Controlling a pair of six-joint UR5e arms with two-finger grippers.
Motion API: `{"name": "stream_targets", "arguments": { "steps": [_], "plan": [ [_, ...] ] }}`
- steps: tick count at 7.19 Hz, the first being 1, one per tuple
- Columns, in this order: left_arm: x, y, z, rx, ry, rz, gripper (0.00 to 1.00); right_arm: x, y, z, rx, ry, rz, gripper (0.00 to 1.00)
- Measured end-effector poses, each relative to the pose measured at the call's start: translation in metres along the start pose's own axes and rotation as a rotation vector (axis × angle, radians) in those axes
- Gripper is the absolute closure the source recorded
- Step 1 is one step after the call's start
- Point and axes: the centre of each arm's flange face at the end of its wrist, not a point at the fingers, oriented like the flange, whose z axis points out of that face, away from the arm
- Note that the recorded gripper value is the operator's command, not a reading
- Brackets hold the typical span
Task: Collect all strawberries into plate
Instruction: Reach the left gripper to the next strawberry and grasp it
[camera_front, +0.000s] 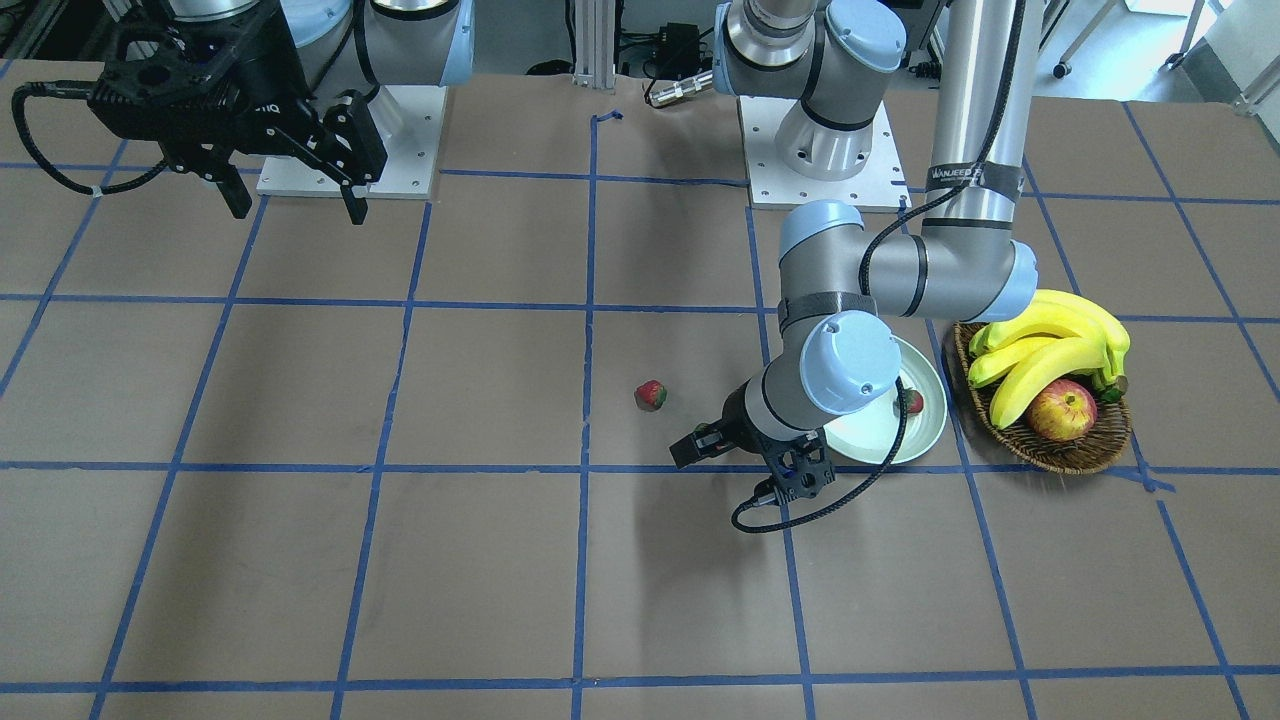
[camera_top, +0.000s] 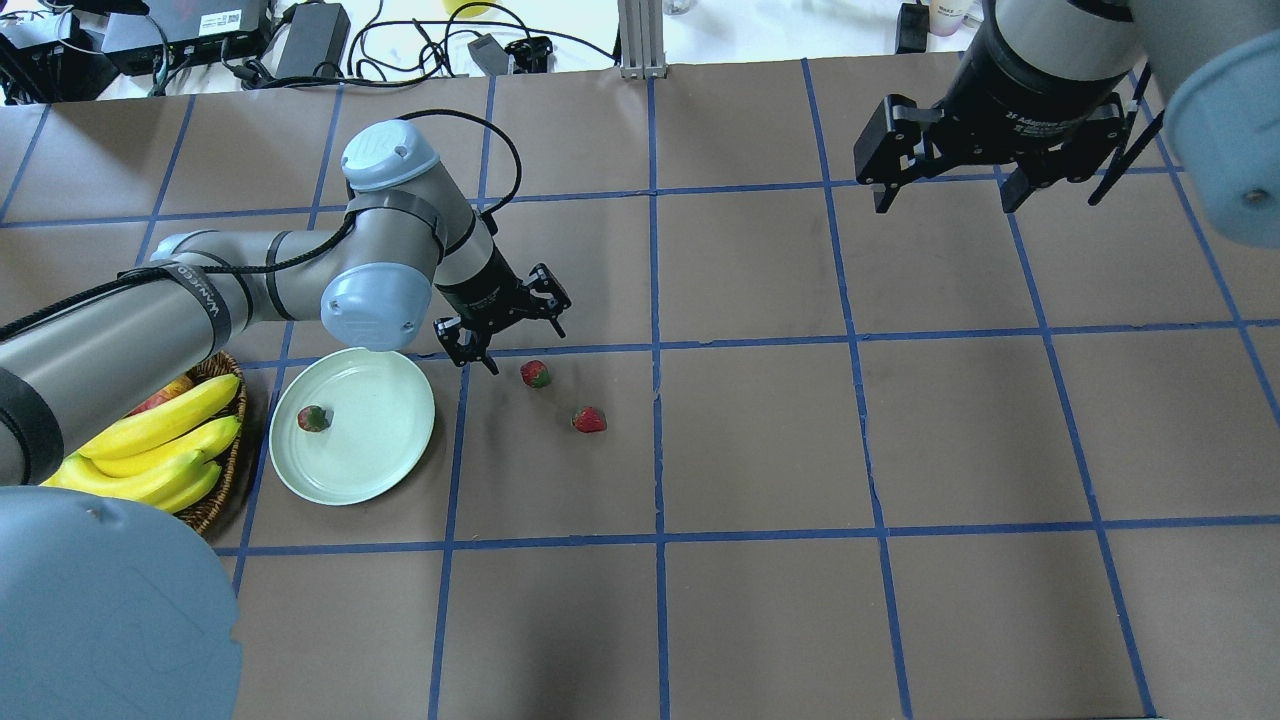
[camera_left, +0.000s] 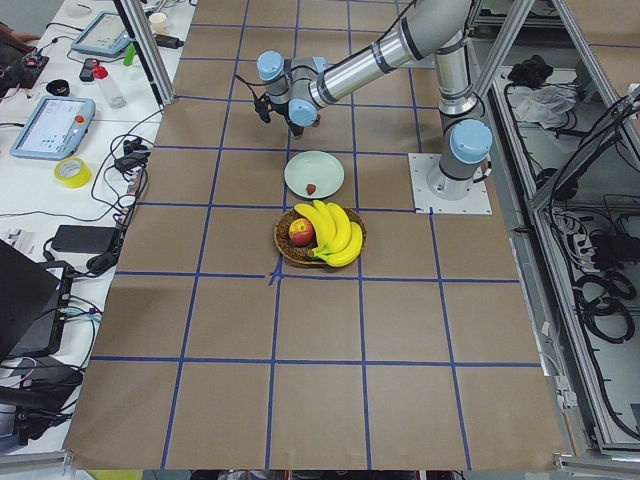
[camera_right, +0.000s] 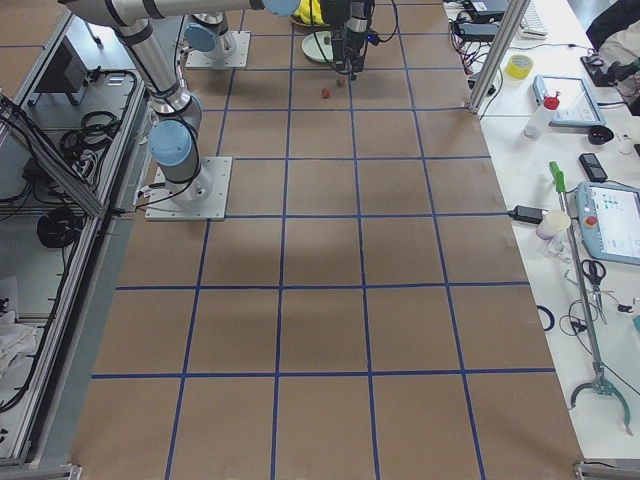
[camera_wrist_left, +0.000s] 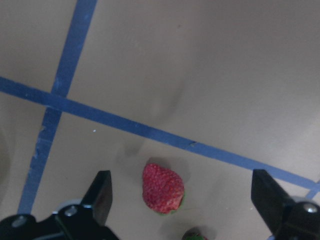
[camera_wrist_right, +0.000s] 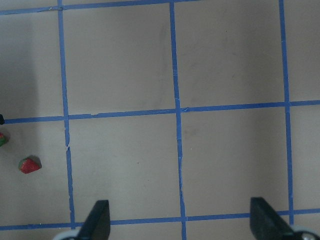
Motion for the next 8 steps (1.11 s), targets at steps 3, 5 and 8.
{"name": "stream_targets", "arguments": {
  "steps": [3,5,8],
  "plan": [
    [-0.008,0.009,0.016,-0.034,-0.018,-0.019,0.58,0.000,0.000,0.001,-0.001,0.001,0.005,0.00],
    [-0.009,0.010,0.018,-0.044,-0.016,-0.031,1.00,0.000,0.000,0.001,-0.001,0.002,0.005,0.00],
    [-0.007,0.010,0.010,-0.028,-0.010,-0.025,1.00,-0.001,0.000,0.000,0.000,-0.002,0.003,0.00]
  ]
}}
